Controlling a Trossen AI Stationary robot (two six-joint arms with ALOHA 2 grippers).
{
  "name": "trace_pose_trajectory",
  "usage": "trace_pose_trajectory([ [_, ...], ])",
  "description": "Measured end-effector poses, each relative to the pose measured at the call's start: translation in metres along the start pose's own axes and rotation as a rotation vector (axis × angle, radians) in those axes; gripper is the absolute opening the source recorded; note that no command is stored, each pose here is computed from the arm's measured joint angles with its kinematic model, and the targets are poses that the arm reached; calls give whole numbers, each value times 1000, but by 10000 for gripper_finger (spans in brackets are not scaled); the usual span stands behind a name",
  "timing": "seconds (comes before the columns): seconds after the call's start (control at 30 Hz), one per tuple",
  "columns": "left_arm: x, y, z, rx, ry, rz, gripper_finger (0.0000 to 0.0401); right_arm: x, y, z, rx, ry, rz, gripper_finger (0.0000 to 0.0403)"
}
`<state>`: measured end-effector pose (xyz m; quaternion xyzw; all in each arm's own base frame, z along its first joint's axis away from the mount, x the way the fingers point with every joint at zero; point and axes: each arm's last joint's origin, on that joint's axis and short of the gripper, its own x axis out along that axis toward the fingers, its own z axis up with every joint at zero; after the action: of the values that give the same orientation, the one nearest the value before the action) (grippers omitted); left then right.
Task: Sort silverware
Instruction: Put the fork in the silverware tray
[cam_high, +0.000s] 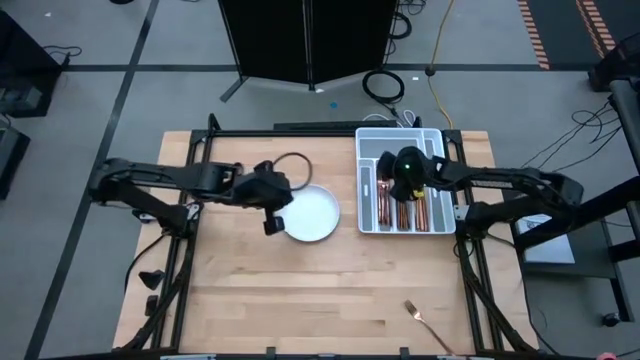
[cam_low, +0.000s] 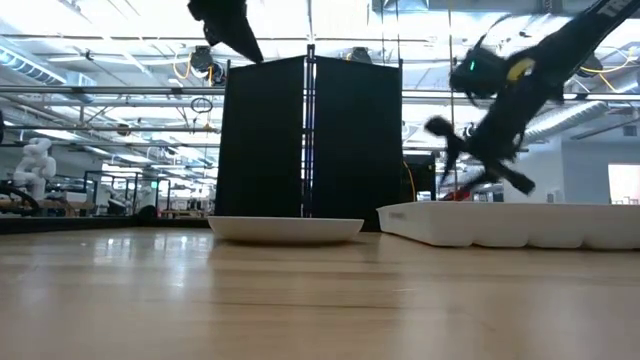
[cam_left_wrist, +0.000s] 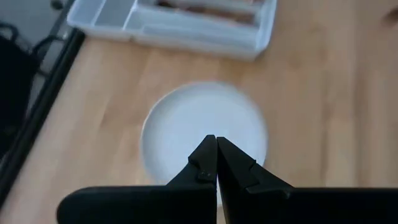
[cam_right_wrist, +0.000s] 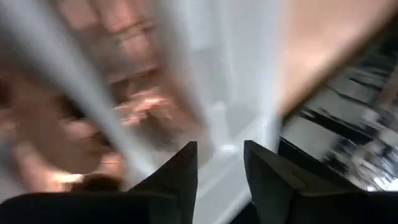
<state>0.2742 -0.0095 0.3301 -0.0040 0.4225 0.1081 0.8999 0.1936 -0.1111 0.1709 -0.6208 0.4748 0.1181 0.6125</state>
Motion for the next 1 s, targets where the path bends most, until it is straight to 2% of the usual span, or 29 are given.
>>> trace_pose_trajectory([
  [0.1,-3,-1,-9,-51,-122,-63,0,-25,-20,7,104,-4,-133,130],
  [0.17,0,-6,-13,-59,-224,-115,0,-46,-33,16,222,-14,-215,131],
  [0.23,6,-14,-15,-29,-330,-178,0,-67,-44,27,423,-53,-261,129],
  [0.33,24,-28,-24,65,-469,-293,0,-97,-59,49,851,-202,-230,124],
  [0.4,37,-39,-29,138,-577,-379,0,-113,-68,64,1126,-294,-139,122],
  [0.47,49,-47,-35,184,-661,-423,0,-126,-77,81,1302,-376,-4,122],
  [0.53,57,-52,-36,199,-746,-431,0,-133,-80,103,1395,-417,172,122],
  [0.63,64,-55,-37,246,-782,-412,0,-140,-86,144,1495,-458,395,121],
  [0.77,69,-56,-40,335,-764,-379,0,-143,-80,197,1605,-345,649,121],
  [0.9,72,-55,-43,409,-736,-350,0,-149,-62,237,1735,-99,867,121],
  [1.0,73,-52,-42,447,-740,-327,0,-153,-43,258,1818,124,968,121],
])
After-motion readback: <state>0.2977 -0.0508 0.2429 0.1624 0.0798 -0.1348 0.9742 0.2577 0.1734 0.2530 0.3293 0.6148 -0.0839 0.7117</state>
